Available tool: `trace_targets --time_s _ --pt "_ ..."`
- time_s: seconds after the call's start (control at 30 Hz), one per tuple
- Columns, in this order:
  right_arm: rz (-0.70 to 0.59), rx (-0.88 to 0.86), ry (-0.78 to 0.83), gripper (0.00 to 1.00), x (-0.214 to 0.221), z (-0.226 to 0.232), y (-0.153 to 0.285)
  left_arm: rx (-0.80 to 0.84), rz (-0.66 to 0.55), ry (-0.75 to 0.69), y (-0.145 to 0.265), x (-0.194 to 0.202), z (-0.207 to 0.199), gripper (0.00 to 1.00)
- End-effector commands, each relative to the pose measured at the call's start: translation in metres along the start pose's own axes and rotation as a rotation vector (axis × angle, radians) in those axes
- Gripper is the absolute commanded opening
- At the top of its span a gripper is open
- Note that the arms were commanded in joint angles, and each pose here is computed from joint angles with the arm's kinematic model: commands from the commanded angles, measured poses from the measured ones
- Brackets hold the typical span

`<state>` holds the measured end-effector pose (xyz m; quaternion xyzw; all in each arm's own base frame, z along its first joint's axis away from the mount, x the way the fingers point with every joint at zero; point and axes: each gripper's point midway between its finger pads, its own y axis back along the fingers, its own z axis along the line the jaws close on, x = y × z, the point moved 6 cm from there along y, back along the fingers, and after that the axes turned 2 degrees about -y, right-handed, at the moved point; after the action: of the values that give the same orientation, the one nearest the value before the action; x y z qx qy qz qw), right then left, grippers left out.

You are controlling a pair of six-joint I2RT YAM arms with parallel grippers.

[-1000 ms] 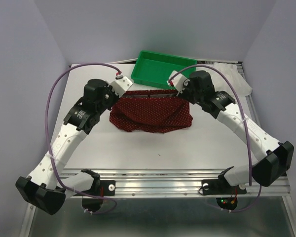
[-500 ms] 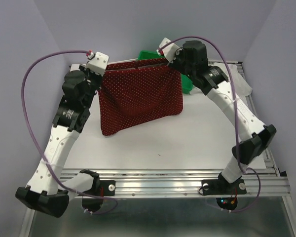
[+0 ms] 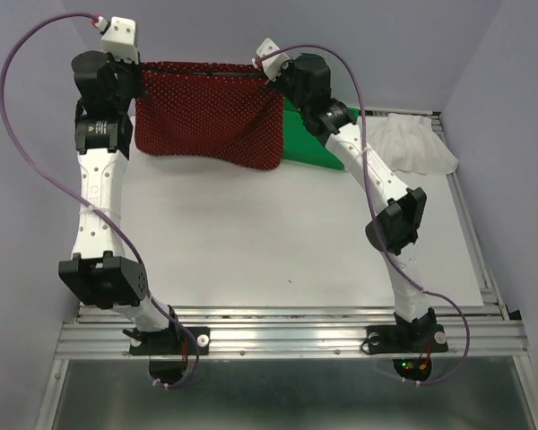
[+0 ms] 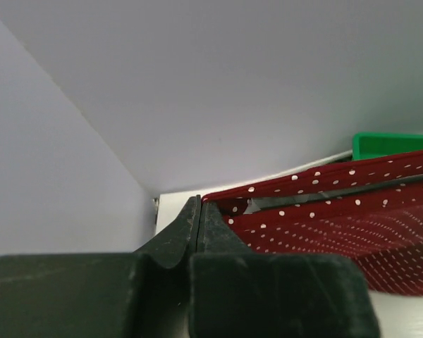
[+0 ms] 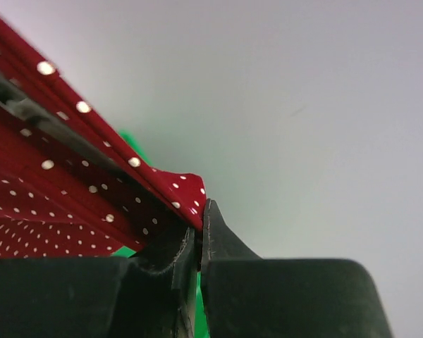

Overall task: Fold and stack the skirts
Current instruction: Flatten the skirt out

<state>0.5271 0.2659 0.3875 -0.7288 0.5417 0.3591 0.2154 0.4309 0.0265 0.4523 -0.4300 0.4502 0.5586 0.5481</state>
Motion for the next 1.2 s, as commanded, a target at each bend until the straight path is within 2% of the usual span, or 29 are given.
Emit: trace_targets --time_s 0.0,0.07,0.1,0.13,0.17,0.2,0.27,0.3,0.33,0.37,0.4,0.43,0.5,0.53,0.57,0.67,0.7,0.77,0.8,0.87,0.9,0.97,1.0,1.07,1.13,1.17 --pt "-0.22 0.314 -0.194 0.01 -0.062 -0.114 0.063 -0.313 -0.347 -0.064 0.098 -0.104 0.07 0.0" --pt "-0.245 0.266 -0.199 0.01 -0.068 -0.115 0.08 -0.273 -0.3 -0.104 0.102 -0.08 0.061 0.0" --pt "-0.2 0.153 -0.177 0.01 -0.049 -0.088 0.07 -0.264 -0.328 -0.138 0.124 -0.084 0.056 0.0" --pt "-0.174 0.109 -0.169 0.01 -0.04 -0.076 0.069 -0.241 -0.254 -0.142 0.119 -0.051 0.05 0.0" --pt "-0.143 0.072 -0.168 0.01 -0.028 -0.064 0.068 -0.224 -0.223 -0.147 0.122 -0.036 0.045 0.0" --pt "-0.07 -0.069 -0.136 0.01 0.0 -0.031 0.067 -0.171 -0.148 -0.166 0.128 0.0 0.032 0.0" --pt "0.004 -0.195 -0.11 0.01 0.03 0.002 0.074 -0.024 -0.054 -0.248 0.133 0.047 0.01 0.0" --pt "0.083 -0.327 -0.085 0.01 0.065 0.038 0.079 0.032 -0.032 -0.288 0.144 0.064 0.0 0.0" --pt "0.126 -0.386 -0.081 0.01 0.083 0.055 0.085 0.1 0.081 -0.295 0.144 0.115 -0.014 0.0" --pt "0.164 -0.43 -0.076 0.01 0.1 0.069 0.092 0.132 0.131 -0.306 0.148 0.139 -0.021 0.0" --pt "0.194 -0.499 -0.039 0.01 0.114 0.082 0.1 0.192 0.216 -0.319 0.155 0.167 -0.03 0.0" --pt "0.292 -0.613 -0.041 0.01 0.145 0.108 0.121 0.299 0.282 -0.39 0.163 0.201 -0.042 0.0" --pt "0.395 -0.74 -0.032 0.01 0.174 0.13 0.15 0.465 0.394 -0.443 0.186 0.239 -0.059 0.0" --pt "0.401 -0.754 -0.037 0.01 0.175 0.129 0.165 0.537 0.431 -0.521 0.196 0.259 -0.063 0.0" --pt "0.462 -0.816 -0.035 0.01 0.198 0.144 0.187 0.561 0.442 -0.548 0.203 0.265 -0.065 0.0" --pt "0.507 -0.868 -0.036 0.01 0.209 0.15 0.228 0.671 0.46 -0.656 0.231 0.28 -0.073 0.0" --pt "0.568 -0.915 -0.032 0.01 0.222 0.156 0.246 0.713 0.482 -0.663 0.241 0.286 -0.076 0.0" --pt "0.607 -0.946 -0.014 0.01 0.232 0.159 0.262 0.76 0.48 -0.693 0.253 0.291 -0.08 0.0" --pt "0.654 -0.983 0.005 0.02 0.244 0.163 0.276 0.825 0.496 -0.71 0.263 0.296 -0.085 0.03" --pt "0.678 -1.002 0.031 0.04 0.252 0.165 0.286 0.891 0.497 -0.742 0.271 0.3 -0.088 0.18" --pt "0.694 -1.004 0.049 0.06 0.258 0.166 0.292 0.911 0.484 -0.754 0.273 0.298 -0.089 0.31" --pt "0.688 -0.986 0.086 0.09 0.263 0.164 0.294 0.955 0.45 -0.793 0.276 0.291 -0.09 0.42" --pt "0.678 -0.976 0.113 0.12 0.264 0.162 0.293 0.967 0.44 -0.79 0.278 0.288 -0.092 0.54" --pt "0.689 -0.951 0.171 0.13 0.27 0.158 0.291 0.978 0.382 -0.817 0.278 0.276 -0.093 0.61" --pt "0.713 -0.96 0.225 0.2 0.276 0.156 0.294 0.955 0.354 -0.817 0.277 0.263 -0.091 0.64" --pt "0.721 -0.975 0.239 0.37 0.277 0.155 0.298 0.947 0.352 -0.817 0.277 0.259 -0.09 0.64"
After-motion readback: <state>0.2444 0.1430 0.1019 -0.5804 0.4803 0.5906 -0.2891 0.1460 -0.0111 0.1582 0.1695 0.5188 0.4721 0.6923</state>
